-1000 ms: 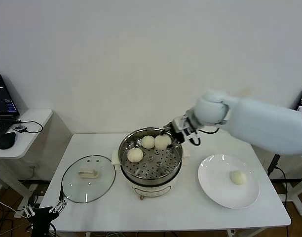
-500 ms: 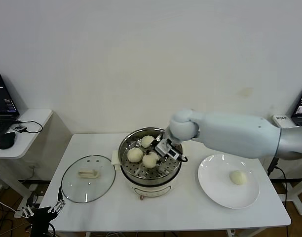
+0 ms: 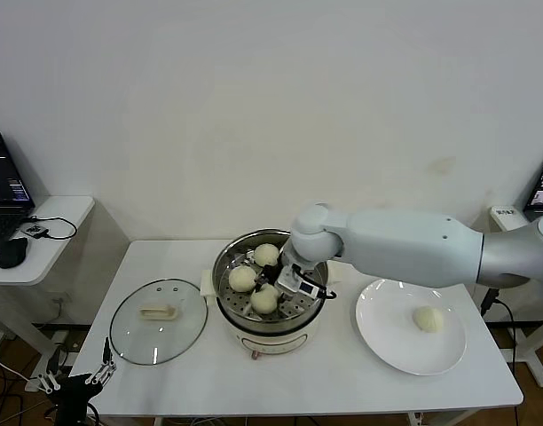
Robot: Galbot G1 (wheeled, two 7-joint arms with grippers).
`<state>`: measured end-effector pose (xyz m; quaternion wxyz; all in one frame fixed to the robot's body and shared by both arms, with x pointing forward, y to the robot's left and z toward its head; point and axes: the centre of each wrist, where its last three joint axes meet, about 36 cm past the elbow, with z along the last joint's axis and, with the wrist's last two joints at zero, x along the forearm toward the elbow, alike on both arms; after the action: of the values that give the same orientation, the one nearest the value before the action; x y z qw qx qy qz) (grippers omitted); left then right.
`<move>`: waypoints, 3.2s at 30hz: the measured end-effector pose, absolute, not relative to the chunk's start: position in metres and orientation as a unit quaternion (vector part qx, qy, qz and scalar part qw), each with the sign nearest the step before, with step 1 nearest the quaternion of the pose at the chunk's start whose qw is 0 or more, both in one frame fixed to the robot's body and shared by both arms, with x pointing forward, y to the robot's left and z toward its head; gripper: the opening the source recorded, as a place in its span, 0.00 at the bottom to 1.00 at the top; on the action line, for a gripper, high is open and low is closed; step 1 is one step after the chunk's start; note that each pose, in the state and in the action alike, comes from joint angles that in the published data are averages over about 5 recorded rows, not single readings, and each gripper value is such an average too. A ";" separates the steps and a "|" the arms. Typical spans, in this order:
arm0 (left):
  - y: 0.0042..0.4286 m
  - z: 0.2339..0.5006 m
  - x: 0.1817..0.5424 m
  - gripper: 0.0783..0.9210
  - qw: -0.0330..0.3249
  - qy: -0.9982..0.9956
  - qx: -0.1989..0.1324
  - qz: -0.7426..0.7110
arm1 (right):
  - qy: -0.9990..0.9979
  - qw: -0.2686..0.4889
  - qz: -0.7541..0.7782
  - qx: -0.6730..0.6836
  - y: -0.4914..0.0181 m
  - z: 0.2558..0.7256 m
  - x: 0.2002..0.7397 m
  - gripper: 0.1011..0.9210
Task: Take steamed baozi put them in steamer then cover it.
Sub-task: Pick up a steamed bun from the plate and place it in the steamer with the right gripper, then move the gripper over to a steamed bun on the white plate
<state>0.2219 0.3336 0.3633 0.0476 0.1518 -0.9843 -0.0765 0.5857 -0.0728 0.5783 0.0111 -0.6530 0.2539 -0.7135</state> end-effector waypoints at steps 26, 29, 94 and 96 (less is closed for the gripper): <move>0.343 0.368 0.230 0.88 0.039 -0.985 0.143 -0.088 | 0.444 -0.127 -0.683 -0.565 -0.224 0.651 0.589 0.88; 0.342 0.369 0.232 0.88 0.038 -0.986 0.138 -0.089 | 0.477 -0.174 -0.665 -0.548 -0.262 0.647 0.585 0.88; 0.346 0.366 0.226 0.88 0.048 -0.984 0.143 -0.094 | 0.568 -0.419 -0.576 -0.413 -0.443 0.445 0.557 0.72; 0.346 0.367 0.226 0.88 0.047 -0.984 0.144 -0.094 | 0.567 -0.419 -0.576 -0.414 -0.443 0.445 0.557 0.69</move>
<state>0.2260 0.3460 0.3668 0.0475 0.1435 -0.9840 -0.0940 0.5570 -0.4431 0.4451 -0.4187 -0.4135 0.5674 -0.5759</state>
